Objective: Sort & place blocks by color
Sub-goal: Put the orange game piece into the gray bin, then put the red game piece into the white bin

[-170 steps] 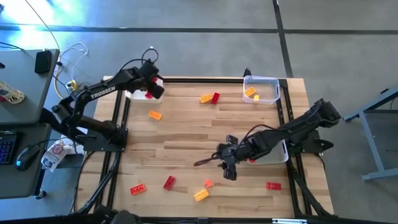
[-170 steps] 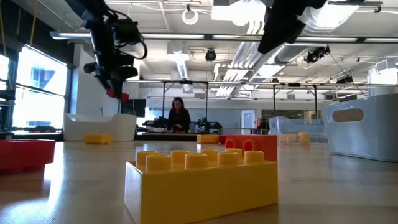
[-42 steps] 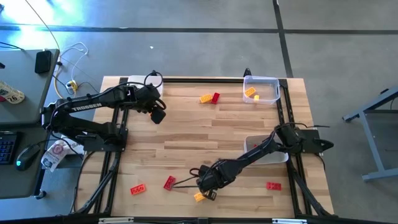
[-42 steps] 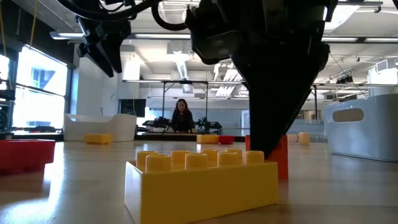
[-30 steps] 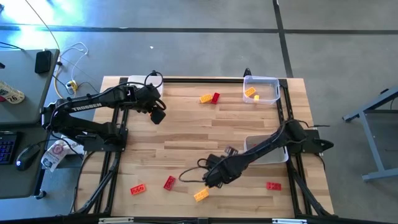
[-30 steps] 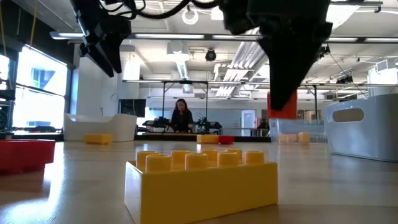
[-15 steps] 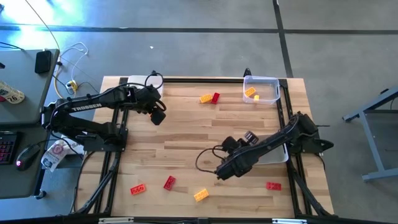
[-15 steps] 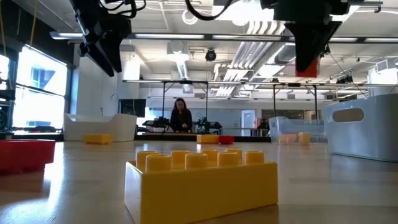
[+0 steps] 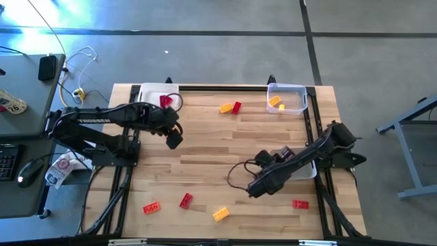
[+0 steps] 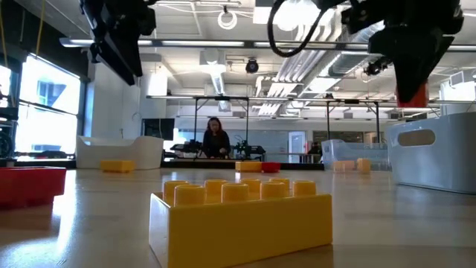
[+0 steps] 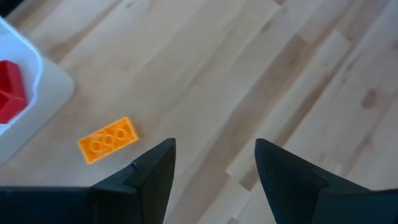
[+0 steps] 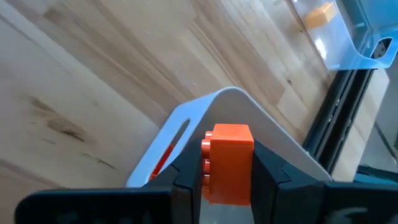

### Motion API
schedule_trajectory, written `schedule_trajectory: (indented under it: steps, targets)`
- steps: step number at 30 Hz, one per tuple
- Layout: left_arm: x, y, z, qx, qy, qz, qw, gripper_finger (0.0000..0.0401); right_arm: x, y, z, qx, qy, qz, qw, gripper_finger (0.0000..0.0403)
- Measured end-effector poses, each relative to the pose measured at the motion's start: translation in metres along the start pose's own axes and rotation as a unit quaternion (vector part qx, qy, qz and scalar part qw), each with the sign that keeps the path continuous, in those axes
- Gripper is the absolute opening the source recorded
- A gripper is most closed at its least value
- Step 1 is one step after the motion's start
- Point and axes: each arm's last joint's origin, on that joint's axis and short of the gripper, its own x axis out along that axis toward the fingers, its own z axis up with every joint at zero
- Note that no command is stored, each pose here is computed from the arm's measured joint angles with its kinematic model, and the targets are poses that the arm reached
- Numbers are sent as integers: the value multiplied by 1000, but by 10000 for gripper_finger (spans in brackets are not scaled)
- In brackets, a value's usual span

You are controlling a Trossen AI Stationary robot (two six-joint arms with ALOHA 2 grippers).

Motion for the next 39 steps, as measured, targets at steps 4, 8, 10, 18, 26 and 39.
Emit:
schedule_trajectory:
  steps: [4,8,10,18,26,39]
  targets:
    - [-2,-9,-6,2,3,-13,1000,207,-10,-8,-5,23,-15,20,999,67]
    - [-4,-20,-13,-3,8,-26,1000,207,-9,-15,-10,41,-3,23,999,67]
    - [-3,-26,-17,-3,15,-31,999,207,-3,-17,-14,48,16,13,999,67]
    - [7,-56,-36,1,58,-36,998,207,24,-17,-29,44,74,-6,996,67]
    - [22,-86,-57,4,91,-34,995,207,26,-16,-27,2,118,39,992,69]
    - [36,-133,-88,-18,129,-99,987,207,28,-15,-21,-54,81,43,994,142]
